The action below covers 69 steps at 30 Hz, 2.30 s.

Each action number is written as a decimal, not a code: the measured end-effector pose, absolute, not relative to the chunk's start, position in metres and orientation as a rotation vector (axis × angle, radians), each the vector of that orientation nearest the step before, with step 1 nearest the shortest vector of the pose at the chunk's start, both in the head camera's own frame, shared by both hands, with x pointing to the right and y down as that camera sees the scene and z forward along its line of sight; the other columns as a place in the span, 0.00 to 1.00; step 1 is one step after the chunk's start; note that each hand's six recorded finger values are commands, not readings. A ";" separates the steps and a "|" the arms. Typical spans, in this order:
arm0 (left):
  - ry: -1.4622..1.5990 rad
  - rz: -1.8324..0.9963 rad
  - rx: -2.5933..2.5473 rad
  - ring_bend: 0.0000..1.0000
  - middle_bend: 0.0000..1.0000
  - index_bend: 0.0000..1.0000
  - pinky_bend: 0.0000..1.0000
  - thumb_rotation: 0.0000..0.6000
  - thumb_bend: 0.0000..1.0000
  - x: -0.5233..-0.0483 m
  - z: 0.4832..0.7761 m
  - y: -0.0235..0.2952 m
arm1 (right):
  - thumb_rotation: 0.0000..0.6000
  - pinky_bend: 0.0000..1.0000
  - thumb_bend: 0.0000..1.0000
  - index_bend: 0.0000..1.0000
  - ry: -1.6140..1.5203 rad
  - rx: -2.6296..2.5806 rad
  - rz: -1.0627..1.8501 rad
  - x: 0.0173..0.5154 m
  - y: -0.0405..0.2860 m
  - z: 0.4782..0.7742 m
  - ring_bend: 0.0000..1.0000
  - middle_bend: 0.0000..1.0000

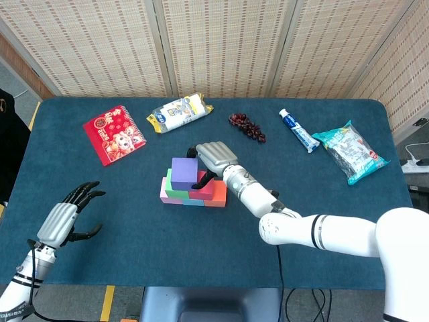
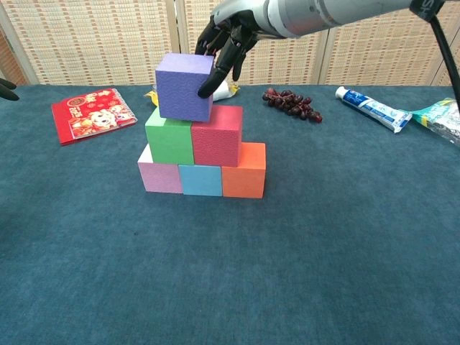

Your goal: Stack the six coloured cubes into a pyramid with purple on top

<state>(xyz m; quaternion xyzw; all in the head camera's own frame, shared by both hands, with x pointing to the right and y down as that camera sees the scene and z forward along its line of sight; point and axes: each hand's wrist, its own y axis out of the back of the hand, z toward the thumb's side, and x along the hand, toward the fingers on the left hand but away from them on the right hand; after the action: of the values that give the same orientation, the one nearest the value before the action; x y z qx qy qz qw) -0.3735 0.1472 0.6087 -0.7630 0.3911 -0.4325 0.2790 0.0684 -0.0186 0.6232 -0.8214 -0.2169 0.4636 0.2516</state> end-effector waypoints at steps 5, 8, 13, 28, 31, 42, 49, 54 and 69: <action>1.050 -1.152 -2.047 0.00 0.06 0.19 0.13 1.00 0.32 -0.372 0.608 0.146 | 1.00 0.44 0.18 0.46 -0.582 -2.210 1.277 0.072 -0.019 0.620 0.36 0.41; 1.050 -1.146 -2.051 0.00 0.06 0.19 0.13 1.00 0.32 -0.370 0.608 0.146 | 1.00 0.44 0.18 0.46 -0.576 -2.200 1.281 0.072 -0.018 0.620 0.36 0.41; 1.046 -1.147 -2.057 0.00 0.06 0.19 0.13 1.00 0.32 -0.369 0.610 0.147 | 1.00 0.44 0.18 0.45 -0.565 -2.185 1.295 0.072 -0.015 0.621 0.35 0.41; 1.052 -1.148 -2.062 0.00 0.06 0.19 0.13 1.00 0.32 -0.372 0.612 0.148 | 1.00 0.44 0.18 0.44 -0.576 -2.173 1.308 0.072 -0.012 0.621 0.35 0.41; 1.054 -1.144 -2.063 0.00 0.06 0.19 0.13 1.00 0.32 -0.372 0.612 0.148 | 1.00 0.44 0.19 0.48 -0.584 -2.162 1.310 0.072 -0.012 0.621 0.37 0.43; 1.058 -1.142 -2.065 0.00 0.06 0.19 0.13 1.00 0.32 -0.375 0.612 0.149 | 1.00 0.45 0.22 0.58 -0.645 -2.142 1.289 0.072 -0.009 0.622 0.44 0.50; 1.063 -1.136 -2.066 0.00 0.06 0.19 0.13 1.00 0.32 -0.375 0.611 0.150 | 1.00 0.45 0.22 0.58 -0.670 -2.150 1.267 0.072 -0.007 0.614 0.44 0.50; 1.063 -1.137 -2.069 0.00 0.06 0.19 0.12 1.00 0.32 -0.377 0.613 0.151 | 1.00 0.45 0.22 0.58 -0.659 -2.142 1.281 0.070 -0.004 0.616 0.44 0.50; 1.073 -1.135 -2.076 0.00 0.06 0.18 0.12 1.00 0.32 -0.380 0.614 0.152 | 1.00 0.45 0.22 0.56 -0.665 -2.115 1.310 0.068 -0.002 0.616 0.44 0.50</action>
<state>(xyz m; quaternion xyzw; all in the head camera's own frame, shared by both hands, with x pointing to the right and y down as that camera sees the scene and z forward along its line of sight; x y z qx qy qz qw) -0.3803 0.1520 0.6145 -0.7697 0.3979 -0.4208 0.2686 0.0679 -0.0022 0.6163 -0.7887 -0.2479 0.4884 0.2794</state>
